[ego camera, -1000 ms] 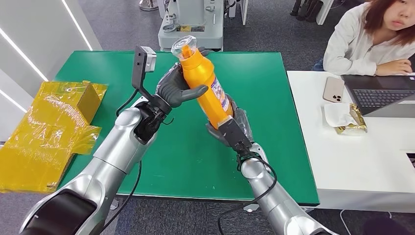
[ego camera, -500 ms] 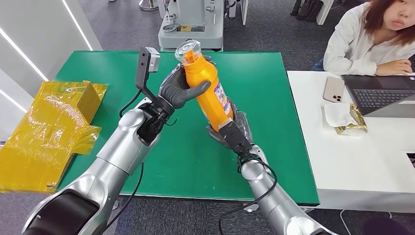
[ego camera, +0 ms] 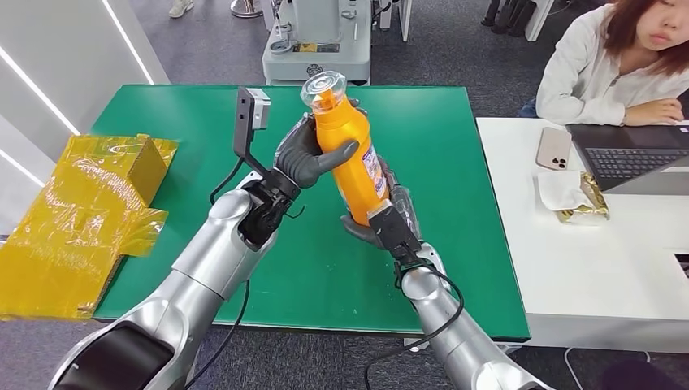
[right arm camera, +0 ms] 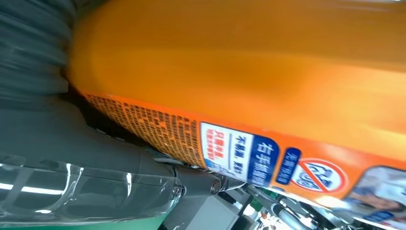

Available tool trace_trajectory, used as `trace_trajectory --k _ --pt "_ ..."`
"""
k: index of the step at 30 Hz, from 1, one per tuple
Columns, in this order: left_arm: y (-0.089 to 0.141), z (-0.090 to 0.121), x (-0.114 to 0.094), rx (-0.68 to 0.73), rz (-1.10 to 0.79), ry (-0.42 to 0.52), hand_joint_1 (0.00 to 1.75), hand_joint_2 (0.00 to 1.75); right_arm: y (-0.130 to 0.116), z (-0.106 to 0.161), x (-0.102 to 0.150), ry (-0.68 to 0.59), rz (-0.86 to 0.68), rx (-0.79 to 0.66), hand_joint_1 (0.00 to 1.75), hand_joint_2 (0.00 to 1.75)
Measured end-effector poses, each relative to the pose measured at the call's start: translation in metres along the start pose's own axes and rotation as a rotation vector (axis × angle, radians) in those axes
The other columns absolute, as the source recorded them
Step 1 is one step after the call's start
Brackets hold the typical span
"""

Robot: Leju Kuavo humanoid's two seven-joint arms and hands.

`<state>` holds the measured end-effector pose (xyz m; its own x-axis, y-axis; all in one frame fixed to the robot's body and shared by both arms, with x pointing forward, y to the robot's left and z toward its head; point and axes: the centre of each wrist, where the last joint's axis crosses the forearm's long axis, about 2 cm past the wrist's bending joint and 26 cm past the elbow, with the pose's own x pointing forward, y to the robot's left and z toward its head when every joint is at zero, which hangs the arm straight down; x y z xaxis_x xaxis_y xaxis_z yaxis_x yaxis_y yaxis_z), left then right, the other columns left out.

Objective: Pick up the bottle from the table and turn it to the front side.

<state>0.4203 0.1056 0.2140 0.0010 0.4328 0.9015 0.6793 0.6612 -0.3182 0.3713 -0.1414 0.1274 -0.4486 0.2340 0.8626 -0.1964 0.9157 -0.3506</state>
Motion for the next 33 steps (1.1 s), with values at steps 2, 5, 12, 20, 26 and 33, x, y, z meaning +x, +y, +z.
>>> trace_trajectory --k 2,5,12,20,26,33 --pt "-0.001 0.0 -0.001 -0.001 0.0 0.0 1.75 1.75 0.0 0.0 0.0 -0.005 -0.005 -0.005 0.0 1.75" --pt "-0.001 0.001 -0.002 -0.001 -0.003 -0.001 1.75 1.75 0.0 0.001 0.002 -0.018 -0.028 -0.012 0.0 1.75" --pt "0.002 0.005 -0.006 0.009 -0.016 -0.012 1.75 1.75 0.0 0.007 0.018 -0.11 -0.116 -0.048 0.0 1.75" --pt "0.011 0.013 -0.009 0.033 -0.078 -0.019 1.75 1.75 -0.01 0.02 0.038 -0.215 -0.152 -0.099 0.0 1.75" --pt "0.019 0.018 -0.007 0.059 -0.141 -0.032 1.75 1.75 -0.007 0.035 0.049 -0.258 -0.166 -0.115 0.0 1.75" --pt "0.024 0.02 -0.006 0.072 -0.156 -0.034 1.75 1.75 -0.007 0.038 0.056 -0.285 -0.171 -0.119 0.0 1.75"
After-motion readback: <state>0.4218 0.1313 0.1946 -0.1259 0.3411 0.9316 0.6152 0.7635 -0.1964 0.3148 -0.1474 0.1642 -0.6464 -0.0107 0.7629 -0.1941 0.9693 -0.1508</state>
